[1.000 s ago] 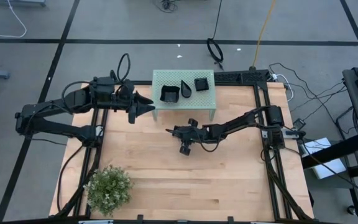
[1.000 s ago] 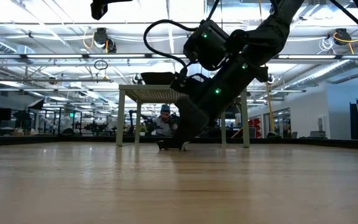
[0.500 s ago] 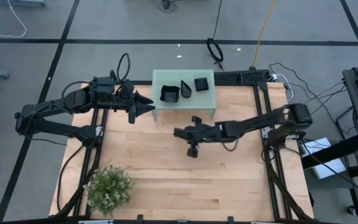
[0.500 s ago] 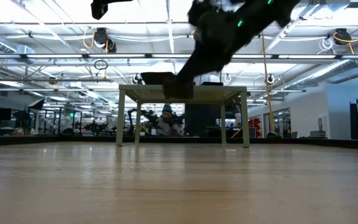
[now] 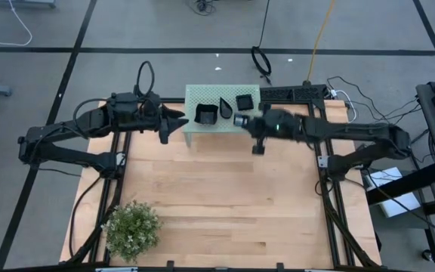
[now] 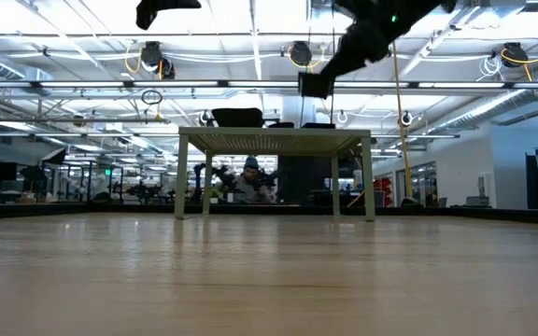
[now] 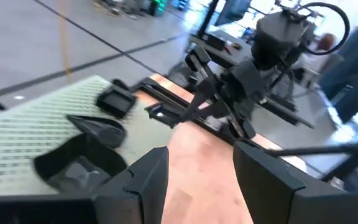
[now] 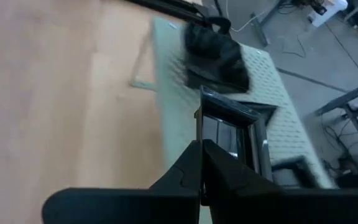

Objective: Pick & Place Mini shaped plates
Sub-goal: Stack the black square plate on the shelf

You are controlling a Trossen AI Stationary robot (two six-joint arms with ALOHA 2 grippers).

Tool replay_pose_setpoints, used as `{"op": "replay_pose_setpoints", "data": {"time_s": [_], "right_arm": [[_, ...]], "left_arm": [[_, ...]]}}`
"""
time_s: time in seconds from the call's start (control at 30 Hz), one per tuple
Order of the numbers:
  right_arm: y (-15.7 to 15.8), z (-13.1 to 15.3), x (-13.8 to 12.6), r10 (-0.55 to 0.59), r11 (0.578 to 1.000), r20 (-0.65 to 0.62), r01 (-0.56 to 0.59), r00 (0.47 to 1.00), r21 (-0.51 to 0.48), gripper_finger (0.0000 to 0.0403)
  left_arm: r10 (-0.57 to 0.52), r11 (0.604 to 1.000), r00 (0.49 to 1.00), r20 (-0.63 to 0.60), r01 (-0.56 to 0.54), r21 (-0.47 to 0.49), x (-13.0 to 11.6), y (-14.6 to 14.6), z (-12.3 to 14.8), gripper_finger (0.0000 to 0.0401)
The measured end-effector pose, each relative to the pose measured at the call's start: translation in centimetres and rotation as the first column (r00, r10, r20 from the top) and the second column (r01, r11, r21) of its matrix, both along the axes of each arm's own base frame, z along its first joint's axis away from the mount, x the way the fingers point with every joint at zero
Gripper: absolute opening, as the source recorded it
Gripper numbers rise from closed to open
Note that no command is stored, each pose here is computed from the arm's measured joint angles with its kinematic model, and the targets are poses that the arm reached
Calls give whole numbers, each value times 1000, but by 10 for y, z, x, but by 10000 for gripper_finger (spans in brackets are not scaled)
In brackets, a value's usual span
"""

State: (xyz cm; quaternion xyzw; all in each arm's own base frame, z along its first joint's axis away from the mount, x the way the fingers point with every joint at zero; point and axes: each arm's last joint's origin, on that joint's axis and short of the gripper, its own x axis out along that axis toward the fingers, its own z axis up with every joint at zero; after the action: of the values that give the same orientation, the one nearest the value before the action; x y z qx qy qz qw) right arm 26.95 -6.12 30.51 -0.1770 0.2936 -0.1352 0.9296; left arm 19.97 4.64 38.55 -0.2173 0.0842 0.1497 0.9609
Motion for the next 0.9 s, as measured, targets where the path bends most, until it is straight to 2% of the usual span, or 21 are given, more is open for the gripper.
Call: {"op": "replay_pose_setpoints", "data": {"time_s": [0.1, 0.27, 0.37, 0.43, 0.6, 0.9], "right_arm": [[-32, -1, -8, 38, 999, -25, -39, 999, -31, 0], [-77, -9, -21, 82, 984, -117, -100, 990, -150, 0], [-94, -12, -25, 116, 981, -100, -130, 988, -144, 0], [-101, -16, -25, 147, 978, -90, -158, 985, -134, 0], [-111, -22, -19, 170, 960, -108, -189, 979, -204, 0], [-114, -29, -15, 200, 942, -155, -233, 968, -242, 0]], "left_arm": [[63, 998, 998, -2, -63, 11, -1, 2, 0, 184], [127, 992, 992, 1, -127, 7, -1, 3, 0, 184], [148, 989, 989, 3, -148, -1, -1, 4, 0, 184], [163, 987, 987, 4, -163, 2, -2, 4, 0, 184], [215, 977, 977, 4, -215, 11, -2, 6, 0, 184], [256, 967, 967, 6, -256, 9, -3, 7, 0, 184]]}}
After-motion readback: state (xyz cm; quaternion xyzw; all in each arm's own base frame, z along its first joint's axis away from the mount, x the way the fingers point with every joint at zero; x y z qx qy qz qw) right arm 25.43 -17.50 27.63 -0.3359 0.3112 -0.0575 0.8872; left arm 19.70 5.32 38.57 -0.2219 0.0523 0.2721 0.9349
